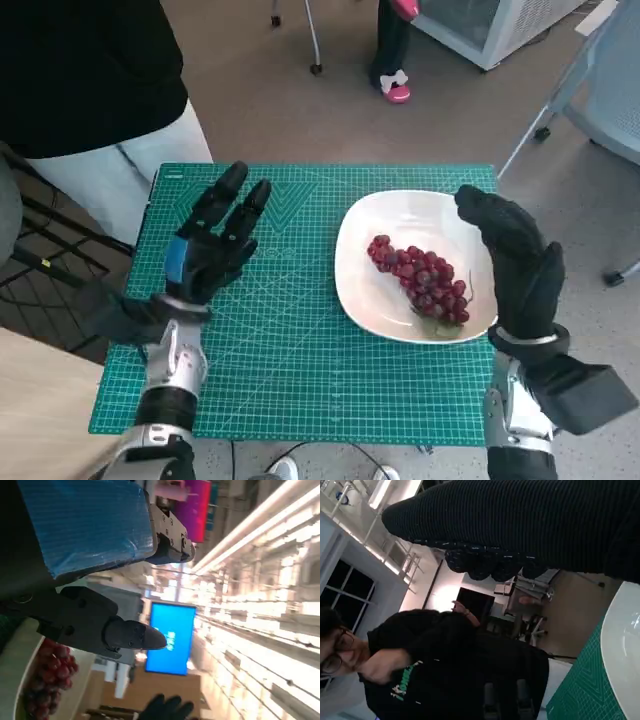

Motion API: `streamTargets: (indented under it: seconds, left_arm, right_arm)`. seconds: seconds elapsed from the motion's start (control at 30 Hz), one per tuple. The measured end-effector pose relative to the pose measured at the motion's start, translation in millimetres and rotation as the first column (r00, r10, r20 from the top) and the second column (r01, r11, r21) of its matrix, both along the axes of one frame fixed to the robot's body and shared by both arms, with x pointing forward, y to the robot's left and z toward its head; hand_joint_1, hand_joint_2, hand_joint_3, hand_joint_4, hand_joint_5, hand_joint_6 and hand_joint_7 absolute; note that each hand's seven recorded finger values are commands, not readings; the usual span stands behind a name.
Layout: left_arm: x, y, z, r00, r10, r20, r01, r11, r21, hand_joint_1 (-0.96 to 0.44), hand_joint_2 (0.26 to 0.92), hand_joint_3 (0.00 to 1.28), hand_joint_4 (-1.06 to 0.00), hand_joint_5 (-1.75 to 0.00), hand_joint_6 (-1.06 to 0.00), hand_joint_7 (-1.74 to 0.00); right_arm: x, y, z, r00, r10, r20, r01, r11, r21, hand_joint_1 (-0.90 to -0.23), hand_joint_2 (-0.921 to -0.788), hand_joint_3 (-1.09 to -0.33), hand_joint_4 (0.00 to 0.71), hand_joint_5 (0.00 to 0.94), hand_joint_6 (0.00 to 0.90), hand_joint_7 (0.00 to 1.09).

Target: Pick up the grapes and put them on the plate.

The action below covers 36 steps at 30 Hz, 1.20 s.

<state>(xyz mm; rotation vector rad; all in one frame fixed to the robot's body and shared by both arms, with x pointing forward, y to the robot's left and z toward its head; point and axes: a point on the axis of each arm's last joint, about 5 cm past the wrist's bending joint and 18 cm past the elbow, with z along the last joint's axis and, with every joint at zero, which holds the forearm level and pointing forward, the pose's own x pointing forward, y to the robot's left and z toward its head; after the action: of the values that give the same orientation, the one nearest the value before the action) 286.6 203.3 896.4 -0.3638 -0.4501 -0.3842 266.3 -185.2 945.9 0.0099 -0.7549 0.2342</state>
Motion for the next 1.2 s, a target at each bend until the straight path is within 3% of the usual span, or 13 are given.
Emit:
streamTargets:
  seconds: [0.33, 1.2]
  left_arm:
    - [-5.2, -4.4, -4.9, 0.998, -0.016, 0.056, 0.017, 1.0, -0.006, -0.49, 0.921, 0.29, -0.36, -0.01, -0.44, -0.01]
    - [-9.6, -13.0, -10.6, 0.999, -0.014, 0.046, 0.014, 1.0, -0.011, -0.47, 0.921, 0.29, -0.34, 0.0, -0.47, -0.02]
  right_arm:
    - [0.2, 3.7, -0.6, 1.0, 0.022, 0.001, -0.022, 1.0, 0.001, -0.615, -0.921, -0.865, 0.386, 0.0, 0.139, 0.25]
    - [0.1, 4.5, -10.4, 0.998, 0.058, -0.019, -0.057, 0.998, 0.017, -0.63, -0.921, -0.862, 0.385, 0.0, 0.129, 0.26]
